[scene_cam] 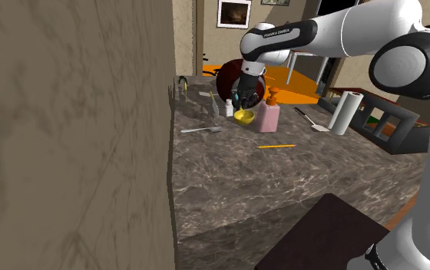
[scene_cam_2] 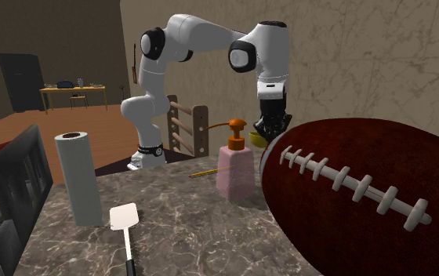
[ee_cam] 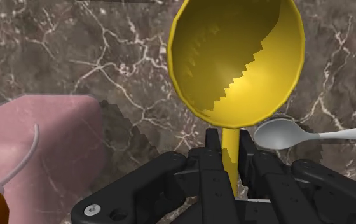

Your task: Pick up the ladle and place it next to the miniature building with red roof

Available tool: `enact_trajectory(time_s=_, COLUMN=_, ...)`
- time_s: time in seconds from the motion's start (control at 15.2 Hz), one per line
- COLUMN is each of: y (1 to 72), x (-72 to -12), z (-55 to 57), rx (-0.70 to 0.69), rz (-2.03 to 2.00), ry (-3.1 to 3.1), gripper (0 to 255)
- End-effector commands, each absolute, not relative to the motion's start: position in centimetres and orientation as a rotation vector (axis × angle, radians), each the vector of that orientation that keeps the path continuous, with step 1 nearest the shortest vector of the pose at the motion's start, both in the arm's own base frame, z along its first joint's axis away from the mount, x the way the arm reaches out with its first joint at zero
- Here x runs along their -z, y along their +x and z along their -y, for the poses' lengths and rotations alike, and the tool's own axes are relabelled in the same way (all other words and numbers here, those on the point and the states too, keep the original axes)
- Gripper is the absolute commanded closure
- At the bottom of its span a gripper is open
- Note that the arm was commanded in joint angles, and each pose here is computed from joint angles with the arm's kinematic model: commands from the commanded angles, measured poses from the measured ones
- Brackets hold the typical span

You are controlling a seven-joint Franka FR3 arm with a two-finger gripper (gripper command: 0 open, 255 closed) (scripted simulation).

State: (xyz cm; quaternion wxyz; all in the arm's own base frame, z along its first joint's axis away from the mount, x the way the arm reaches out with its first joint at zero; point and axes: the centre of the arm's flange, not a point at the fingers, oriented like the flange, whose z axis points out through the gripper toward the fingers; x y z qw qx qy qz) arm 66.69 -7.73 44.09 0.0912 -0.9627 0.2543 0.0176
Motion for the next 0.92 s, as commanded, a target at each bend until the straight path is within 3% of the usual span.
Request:
enact_trajectory(time_s=0.0, y=66.7, x=-45.3, z=7.8, rx=-0.053, rz=-0.756, ry=-2.860, gripper=255)
enact_trajectory(time_s=0.86, y=66.7, x=-52.2, z=7.8, rx=-0.053, rz=-0.756, ry=-2.860, gripper=255)
